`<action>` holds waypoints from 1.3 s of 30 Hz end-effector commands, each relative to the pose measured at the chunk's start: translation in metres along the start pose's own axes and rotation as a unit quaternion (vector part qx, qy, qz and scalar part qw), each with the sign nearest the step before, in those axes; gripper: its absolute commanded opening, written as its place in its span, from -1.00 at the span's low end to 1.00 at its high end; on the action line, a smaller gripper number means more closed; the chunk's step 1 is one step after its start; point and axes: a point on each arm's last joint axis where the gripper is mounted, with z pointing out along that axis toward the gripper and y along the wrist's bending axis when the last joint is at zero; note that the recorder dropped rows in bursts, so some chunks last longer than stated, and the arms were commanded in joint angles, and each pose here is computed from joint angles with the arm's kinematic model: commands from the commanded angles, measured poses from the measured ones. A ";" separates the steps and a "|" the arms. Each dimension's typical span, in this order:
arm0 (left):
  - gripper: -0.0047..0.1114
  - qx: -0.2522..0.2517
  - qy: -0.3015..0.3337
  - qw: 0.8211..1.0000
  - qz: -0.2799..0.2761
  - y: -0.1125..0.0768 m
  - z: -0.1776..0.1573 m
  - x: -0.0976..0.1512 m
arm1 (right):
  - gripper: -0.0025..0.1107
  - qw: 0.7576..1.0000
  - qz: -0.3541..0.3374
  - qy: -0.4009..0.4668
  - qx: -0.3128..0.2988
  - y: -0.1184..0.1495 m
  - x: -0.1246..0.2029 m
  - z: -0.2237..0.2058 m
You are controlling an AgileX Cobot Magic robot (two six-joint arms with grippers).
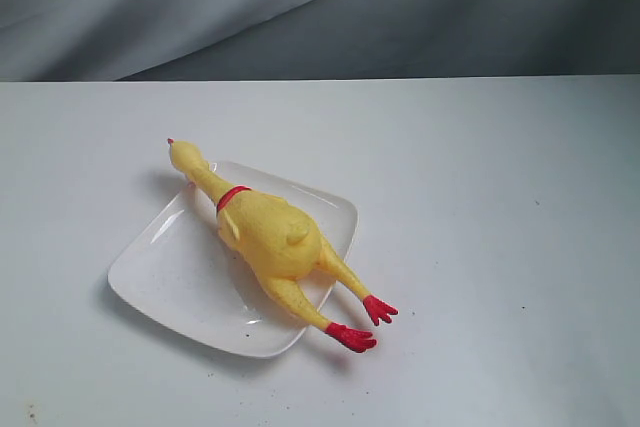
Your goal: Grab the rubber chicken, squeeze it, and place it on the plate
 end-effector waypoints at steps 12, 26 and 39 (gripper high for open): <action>-0.90 0.008 -0.016 1.000 -0.026 -0.001 -0.001 -0.004 | -0.96 1.000 -0.002 0.000 0.004 -0.001 0.001 0.000; -0.90 0.010 0.014 0.998 -0.055 -0.002 -0.001 0.002 | -0.96 1.000 -0.003 0.000 0.004 -0.001 0.001 0.000; -0.90 0.026 0.101 0.991 -0.083 -0.014 -0.001 0.041 | -0.96 1.000 -0.003 0.000 0.004 -0.001 0.001 0.000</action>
